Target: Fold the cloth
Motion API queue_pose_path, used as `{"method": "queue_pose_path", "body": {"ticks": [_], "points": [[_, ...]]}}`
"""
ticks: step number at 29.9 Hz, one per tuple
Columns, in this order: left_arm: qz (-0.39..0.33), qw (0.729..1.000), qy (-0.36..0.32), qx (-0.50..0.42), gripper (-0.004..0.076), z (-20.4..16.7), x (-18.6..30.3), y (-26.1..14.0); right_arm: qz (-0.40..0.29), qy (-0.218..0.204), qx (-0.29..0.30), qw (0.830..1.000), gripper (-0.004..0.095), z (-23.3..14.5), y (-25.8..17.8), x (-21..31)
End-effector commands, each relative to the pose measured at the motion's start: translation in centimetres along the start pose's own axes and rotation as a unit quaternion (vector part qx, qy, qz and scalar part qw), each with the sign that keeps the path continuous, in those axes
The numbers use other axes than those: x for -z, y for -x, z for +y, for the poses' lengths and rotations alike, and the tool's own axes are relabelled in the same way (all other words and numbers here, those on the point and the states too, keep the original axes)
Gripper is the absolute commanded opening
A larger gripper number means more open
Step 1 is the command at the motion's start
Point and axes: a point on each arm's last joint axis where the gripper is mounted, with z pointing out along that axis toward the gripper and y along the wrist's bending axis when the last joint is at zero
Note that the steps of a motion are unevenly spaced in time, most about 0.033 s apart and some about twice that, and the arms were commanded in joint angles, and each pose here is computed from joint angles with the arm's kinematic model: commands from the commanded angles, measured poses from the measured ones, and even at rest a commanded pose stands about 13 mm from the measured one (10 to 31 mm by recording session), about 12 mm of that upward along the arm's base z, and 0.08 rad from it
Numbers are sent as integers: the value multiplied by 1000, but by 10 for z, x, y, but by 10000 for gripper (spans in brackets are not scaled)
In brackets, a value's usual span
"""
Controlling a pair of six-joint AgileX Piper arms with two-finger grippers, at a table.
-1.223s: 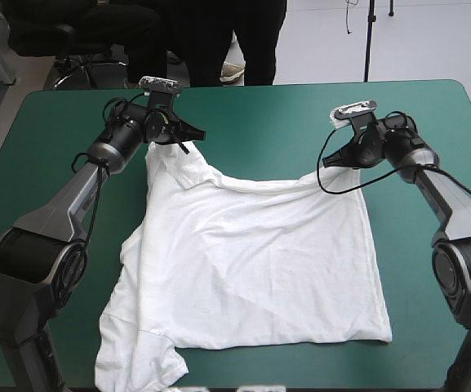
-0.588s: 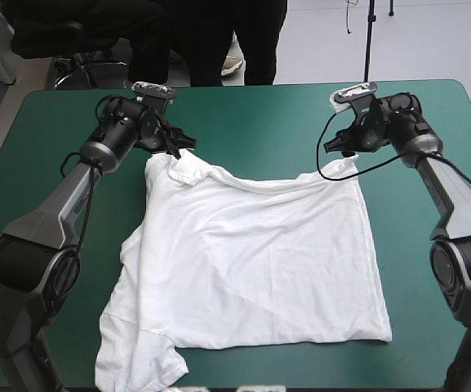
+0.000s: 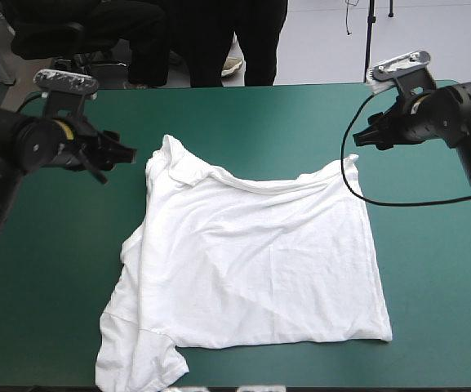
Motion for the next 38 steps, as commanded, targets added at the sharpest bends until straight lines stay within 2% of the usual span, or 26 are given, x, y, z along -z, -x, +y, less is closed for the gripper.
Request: {"method": "queue_pose_path", "body": {"ticks": [1, 8, 18, 31, 38], "points": [[12, 1000, -9, 6, 435, 3, 33, -35, -51, -12, 2, 999, 577, -3, -7, 45], [82, 996, -37, 4, 435, -5, 13, -84, -52, -12, -8, 999, 577, 1, -35, 79], [172, 984, -40, -17, 435, -18, -79, -119, -63, -41, -6, 997, 577, -3, -45, 100], [244, 968, -26, -52, 434, -27, -163, -130, -57, -70, 5, 996, 577, -8, -45, 100], [269, 962, -39, -15, 434, -13, -189, -136, -59, -73, 5, 996, 577, -9, -45, 100]]}}
